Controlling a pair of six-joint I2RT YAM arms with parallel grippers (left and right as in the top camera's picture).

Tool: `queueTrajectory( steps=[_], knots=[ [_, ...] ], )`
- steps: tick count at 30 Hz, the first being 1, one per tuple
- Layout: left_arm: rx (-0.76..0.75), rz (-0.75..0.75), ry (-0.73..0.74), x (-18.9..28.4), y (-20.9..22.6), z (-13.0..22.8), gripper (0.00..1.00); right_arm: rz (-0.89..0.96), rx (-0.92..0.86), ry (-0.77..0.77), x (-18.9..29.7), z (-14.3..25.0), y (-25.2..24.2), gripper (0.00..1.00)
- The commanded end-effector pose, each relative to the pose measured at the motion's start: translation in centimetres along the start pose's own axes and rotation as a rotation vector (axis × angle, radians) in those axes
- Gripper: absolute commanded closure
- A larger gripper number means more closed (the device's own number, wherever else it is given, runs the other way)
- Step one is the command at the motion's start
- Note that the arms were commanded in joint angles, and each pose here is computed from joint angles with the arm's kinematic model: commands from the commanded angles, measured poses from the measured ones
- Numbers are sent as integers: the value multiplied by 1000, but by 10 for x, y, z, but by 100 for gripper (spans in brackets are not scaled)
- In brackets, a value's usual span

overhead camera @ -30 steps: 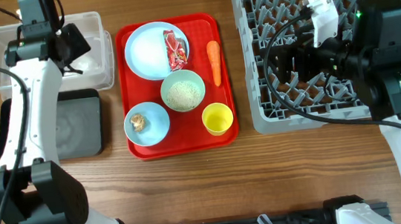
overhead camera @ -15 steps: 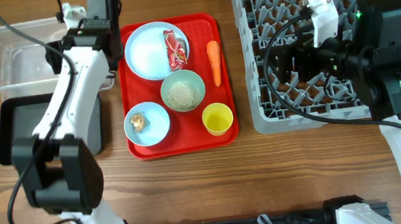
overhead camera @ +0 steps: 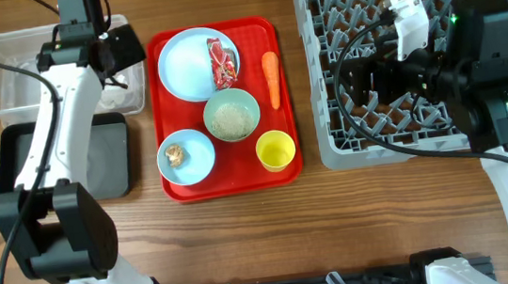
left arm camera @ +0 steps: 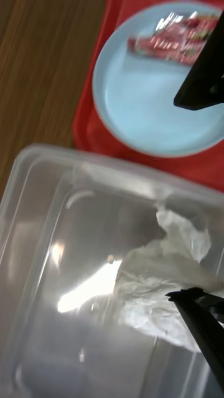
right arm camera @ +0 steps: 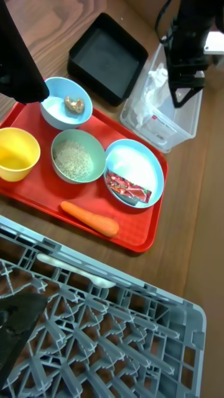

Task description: Sort waste into correct bins and load items into the dishwasher rack

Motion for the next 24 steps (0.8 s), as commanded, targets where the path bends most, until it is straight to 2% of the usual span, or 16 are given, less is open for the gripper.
queueTrajectory(
  steps=[1,9,11,16,17,20,23,24],
  knots=[
    [-37,133,31,-8,-37,6,8,18,17,-16,2,-6,-2,0],
    [-129,160,74,-15,-61,17,5,22,17,-16,2,-6,-2,0],
    [-132,183,75,-14,-66,18,10,21,17,-16,2,-6,-2,0],
    [-130,266,82,-12,-77,20,54,21,17,-16,2,-6,-2,0],
    [-130,280,85,-12,-79,20,57,21,17,-16,2,-6,-2,0],
    [-112,305,98,-14,-87,23,54,22,14,-10,2,-4,-2,0],
    [-131,380,79,-10,-107,21,30,22,13,-9,2,-4,-2,0],
    [-157,393,57,-8,-115,19,26,22,13,-10,2,-4,-2,0]
  ],
)
Point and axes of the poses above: each gripper's point midway between its finger pads, its own x axis back along the fingers, its own y axis along the line the jaws close on, z = x × y, the point moved 4 cm from there along x, back along the fingers, and after that the axes turned 15 degrees about -x, right-handed, at the moved point
